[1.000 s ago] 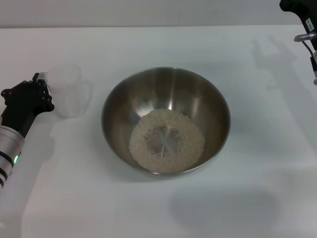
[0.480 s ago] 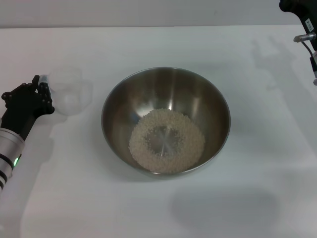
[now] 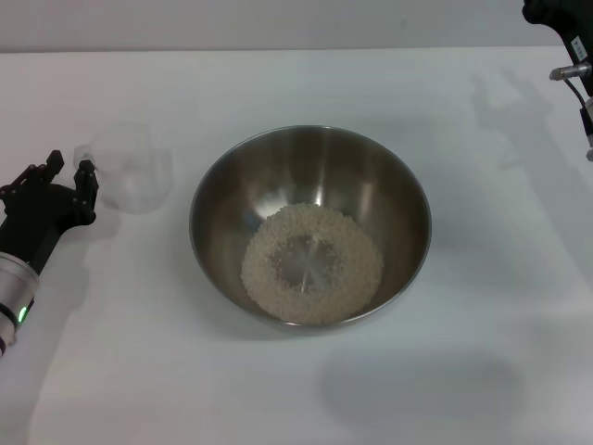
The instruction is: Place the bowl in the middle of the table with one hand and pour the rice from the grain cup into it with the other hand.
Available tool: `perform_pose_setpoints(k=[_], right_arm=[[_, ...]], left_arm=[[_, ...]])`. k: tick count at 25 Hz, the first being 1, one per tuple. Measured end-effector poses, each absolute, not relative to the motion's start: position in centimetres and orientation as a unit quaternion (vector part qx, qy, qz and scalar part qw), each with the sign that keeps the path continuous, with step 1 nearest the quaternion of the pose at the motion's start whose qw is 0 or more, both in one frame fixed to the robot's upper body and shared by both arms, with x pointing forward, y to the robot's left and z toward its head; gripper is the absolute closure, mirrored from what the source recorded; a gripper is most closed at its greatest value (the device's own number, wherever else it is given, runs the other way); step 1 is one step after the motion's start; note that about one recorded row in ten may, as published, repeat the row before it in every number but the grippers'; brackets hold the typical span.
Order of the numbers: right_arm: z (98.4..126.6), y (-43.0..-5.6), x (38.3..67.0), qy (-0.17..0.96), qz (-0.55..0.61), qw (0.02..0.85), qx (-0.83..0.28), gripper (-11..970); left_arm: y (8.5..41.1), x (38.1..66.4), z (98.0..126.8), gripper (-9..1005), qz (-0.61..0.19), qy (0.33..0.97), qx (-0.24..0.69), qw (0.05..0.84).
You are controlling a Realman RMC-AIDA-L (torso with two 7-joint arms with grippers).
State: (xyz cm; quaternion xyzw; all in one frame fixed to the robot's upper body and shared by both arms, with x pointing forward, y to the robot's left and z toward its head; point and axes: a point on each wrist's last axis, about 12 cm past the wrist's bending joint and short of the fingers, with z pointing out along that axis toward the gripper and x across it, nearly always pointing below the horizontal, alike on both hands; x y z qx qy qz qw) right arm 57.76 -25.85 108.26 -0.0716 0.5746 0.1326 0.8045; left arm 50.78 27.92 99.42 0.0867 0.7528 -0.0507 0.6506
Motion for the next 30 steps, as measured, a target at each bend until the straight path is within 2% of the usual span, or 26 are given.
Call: perform_pose_setpoints(k=[5,10,18,22,26,30], right_arm=[[108.2,-25.9,57.7,0.575,0.132,0.804,-0.072,483],[108.2,-26.0,57.7,0.577,0.130,0.803,-0.072,483],[108.1,-26.1,57.7,0.578,0.128,0.803,-0.072,483],[107.8,-26.0,57.4,0.580,0.128,0.801,-0.070,483],[107.2,-26.1,57.0,0.593,0.126,0.792,-0.065,483],[106.4,-26.4,56.2,0.606,0.124,0.784,-0.053,483]], left_arm=[[28.1,50.1,99.2,640,-0.052,0.753,0.087,0.650],[28.3,49.3,99.1,635,-0.052,0.747,0.084,0.657],[28.9,46.2,99.1,625,-0.058,0.721,0.082,0.686],[29.8,43.9,100.1,620,-0.057,0.678,0.053,0.731],[29.7,43.9,101.1,615,-0.080,0.647,0.029,0.758],[28.9,45.3,102.1,615,-0.107,0.626,0.023,0.772]])
